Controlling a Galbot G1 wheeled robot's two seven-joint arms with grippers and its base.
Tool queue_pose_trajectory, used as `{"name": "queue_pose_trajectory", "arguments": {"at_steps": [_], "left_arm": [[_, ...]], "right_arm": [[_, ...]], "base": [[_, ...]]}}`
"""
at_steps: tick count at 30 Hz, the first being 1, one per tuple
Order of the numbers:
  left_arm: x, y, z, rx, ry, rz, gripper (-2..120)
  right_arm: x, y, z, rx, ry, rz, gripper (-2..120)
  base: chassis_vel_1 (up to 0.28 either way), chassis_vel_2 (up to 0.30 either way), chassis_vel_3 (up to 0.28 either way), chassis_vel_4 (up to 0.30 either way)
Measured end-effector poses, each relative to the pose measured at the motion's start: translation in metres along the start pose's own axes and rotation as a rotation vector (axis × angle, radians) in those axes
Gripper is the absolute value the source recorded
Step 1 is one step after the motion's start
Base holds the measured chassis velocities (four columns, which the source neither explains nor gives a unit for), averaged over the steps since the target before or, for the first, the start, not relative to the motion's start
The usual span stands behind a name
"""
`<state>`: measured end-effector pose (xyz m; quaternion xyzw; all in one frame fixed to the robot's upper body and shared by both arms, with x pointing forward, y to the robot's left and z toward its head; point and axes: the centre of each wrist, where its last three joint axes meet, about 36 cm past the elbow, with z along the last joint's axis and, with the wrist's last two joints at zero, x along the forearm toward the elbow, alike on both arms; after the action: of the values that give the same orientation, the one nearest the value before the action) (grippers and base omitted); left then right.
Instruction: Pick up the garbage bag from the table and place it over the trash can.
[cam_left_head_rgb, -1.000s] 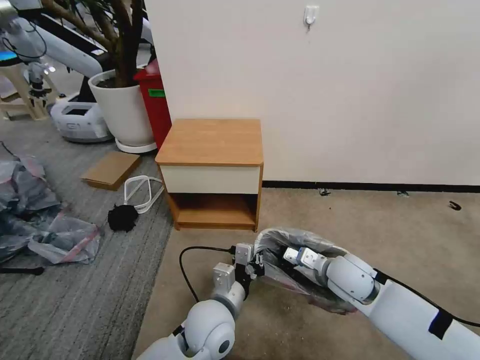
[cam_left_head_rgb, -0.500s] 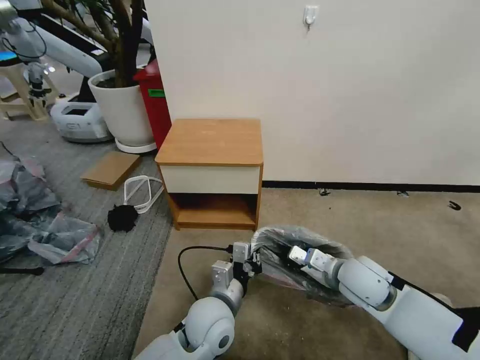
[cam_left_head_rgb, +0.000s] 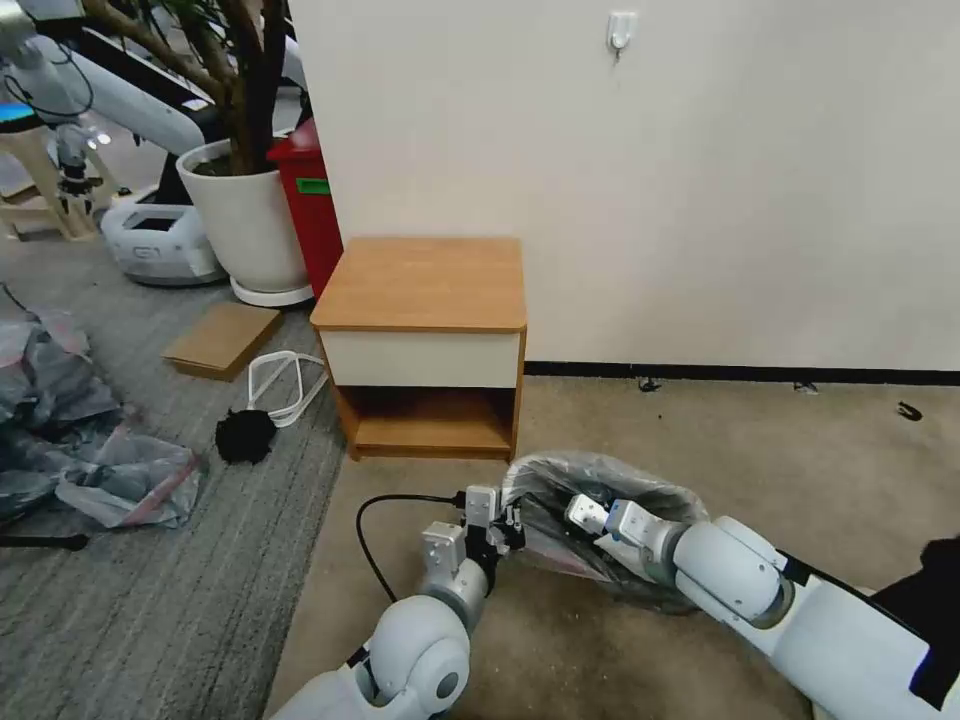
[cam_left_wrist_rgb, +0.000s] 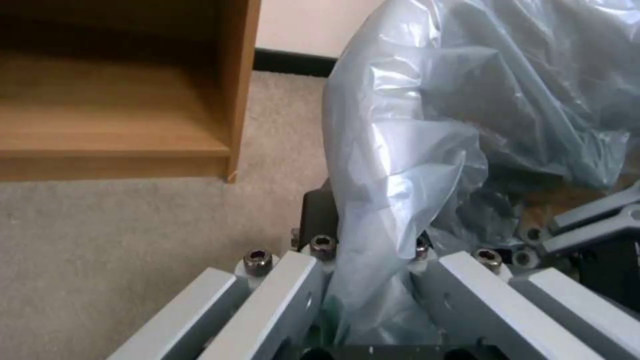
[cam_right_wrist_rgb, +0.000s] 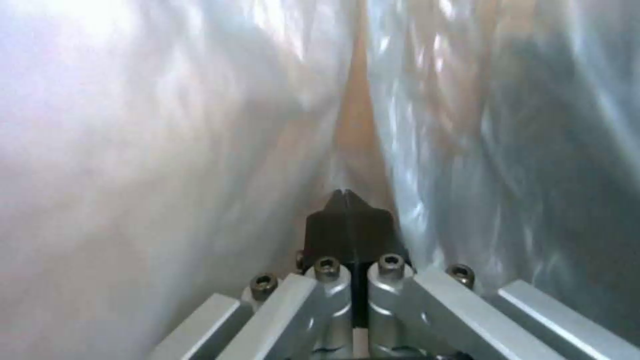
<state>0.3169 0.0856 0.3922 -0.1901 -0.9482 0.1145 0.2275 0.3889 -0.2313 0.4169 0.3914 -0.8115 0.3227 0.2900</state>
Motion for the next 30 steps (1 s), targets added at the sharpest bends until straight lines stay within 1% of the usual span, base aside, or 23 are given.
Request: {"name": "queue_pose_trajectory", "arguments": {"at_steps": [5,11,16,23,26,28,30], "left_arm": [[0.000,0.000,0.002,-0.002,0.005,0.000,2],[-0.001,0.000,0.003,-0.013,0.009,-0.001,2],[-0.004,0.003,0.003,-0.020,0.010,-0.008,2],[-0.009,0.006,0.004,-0.027,0.014,-0.016,2],[-0.011,0.007,0.004,-0.023,0.017,-0.022,2],[-0.011,0.007,0.004,-0.021,0.017,-0.023,2],[-0.012,0.007,0.003,-0.001,0.023,-0.035,2]], "right_arm": [[-0.001,-0.002,-0.001,0.003,-0.010,0.018,0],[0.001,-0.007,0.000,0.022,0.011,0.016,0],[0.007,-0.008,0.000,0.036,0.028,0.003,0],[0.016,-0.012,-0.001,0.047,0.029,0.013,0],[0.030,-0.016,-0.003,0.058,0.016,0.033,0],[0.033,-0.017,-0.004,0.060,0.013,0.035,0],[0.048,-0.018,-0.006,0.071,-0.011,0.045,0]], "base": [[0.000,0.000,0.000,0.000],[0.000,0.000,0.000,0.000],[0.000,0.000,0.000,0.000],[0.000,0.000,0.000,0.000],[0.000,0.000,0.000,0.000],[0.000,0.000,0.000,0.000],[0.000,0.000,0.000,0.000]]}}
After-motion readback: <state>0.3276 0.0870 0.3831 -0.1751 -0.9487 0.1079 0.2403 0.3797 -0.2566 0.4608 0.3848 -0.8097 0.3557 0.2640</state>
